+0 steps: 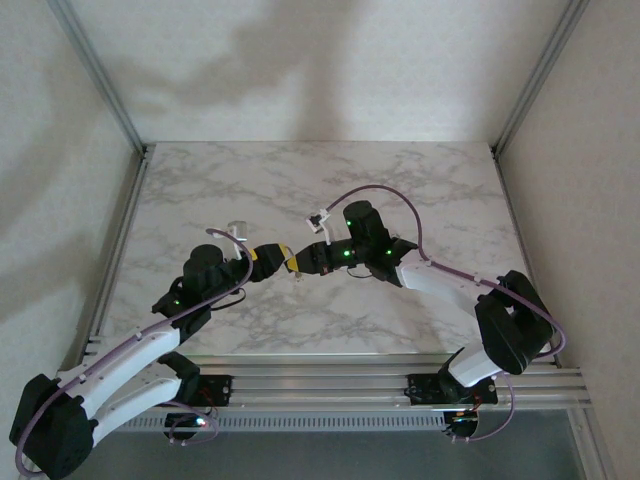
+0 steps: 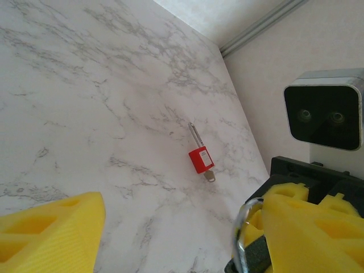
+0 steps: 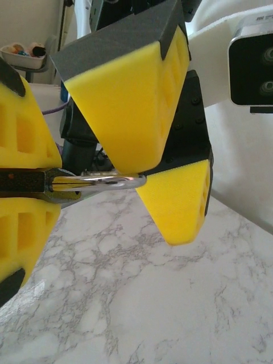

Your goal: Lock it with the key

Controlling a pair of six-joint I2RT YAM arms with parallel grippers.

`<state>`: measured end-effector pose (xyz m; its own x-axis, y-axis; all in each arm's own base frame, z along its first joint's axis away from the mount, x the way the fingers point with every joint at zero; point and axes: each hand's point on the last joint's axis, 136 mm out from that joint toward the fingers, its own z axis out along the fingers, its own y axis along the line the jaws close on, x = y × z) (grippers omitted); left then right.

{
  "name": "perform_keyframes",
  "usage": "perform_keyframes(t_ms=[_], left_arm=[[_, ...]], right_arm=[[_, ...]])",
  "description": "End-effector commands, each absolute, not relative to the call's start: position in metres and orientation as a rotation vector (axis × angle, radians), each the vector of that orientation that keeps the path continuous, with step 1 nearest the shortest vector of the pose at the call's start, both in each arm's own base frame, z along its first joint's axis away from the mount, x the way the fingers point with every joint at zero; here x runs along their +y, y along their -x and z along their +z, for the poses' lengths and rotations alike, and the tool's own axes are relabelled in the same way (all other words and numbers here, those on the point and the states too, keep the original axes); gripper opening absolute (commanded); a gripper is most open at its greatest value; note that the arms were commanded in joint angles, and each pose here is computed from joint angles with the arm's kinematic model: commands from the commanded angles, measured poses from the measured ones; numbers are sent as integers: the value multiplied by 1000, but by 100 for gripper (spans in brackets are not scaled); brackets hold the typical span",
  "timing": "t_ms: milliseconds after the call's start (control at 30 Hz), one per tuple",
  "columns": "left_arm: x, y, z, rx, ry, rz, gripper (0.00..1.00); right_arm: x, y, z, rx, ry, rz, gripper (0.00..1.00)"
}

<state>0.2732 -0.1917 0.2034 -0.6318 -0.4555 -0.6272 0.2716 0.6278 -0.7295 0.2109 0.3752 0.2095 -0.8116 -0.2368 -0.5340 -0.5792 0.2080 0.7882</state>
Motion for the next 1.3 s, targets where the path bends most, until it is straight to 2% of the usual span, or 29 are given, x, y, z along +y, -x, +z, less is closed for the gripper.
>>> perform_keyframes(t_ms=[0, 667, 1033, 1267], left_arm=[[-190, -272, 211, 1961, 132, -1057, 67], [-208, -249, 240, 1794, 83, -1364, 72], [-209, -240, 252, 1741, 47, -1417, 66], [-206, -245, 235, 1801, 66, -1348, 73]], right_arm=[[379, -204, 219, 2135, 817, 1687, 0], [385, -197, 222, 2103, 846, 1800, 0], [387, -194, 222, 2102, 862, 1804, 0], [386, -190, 227, 2077, 883, 1816, 0]])
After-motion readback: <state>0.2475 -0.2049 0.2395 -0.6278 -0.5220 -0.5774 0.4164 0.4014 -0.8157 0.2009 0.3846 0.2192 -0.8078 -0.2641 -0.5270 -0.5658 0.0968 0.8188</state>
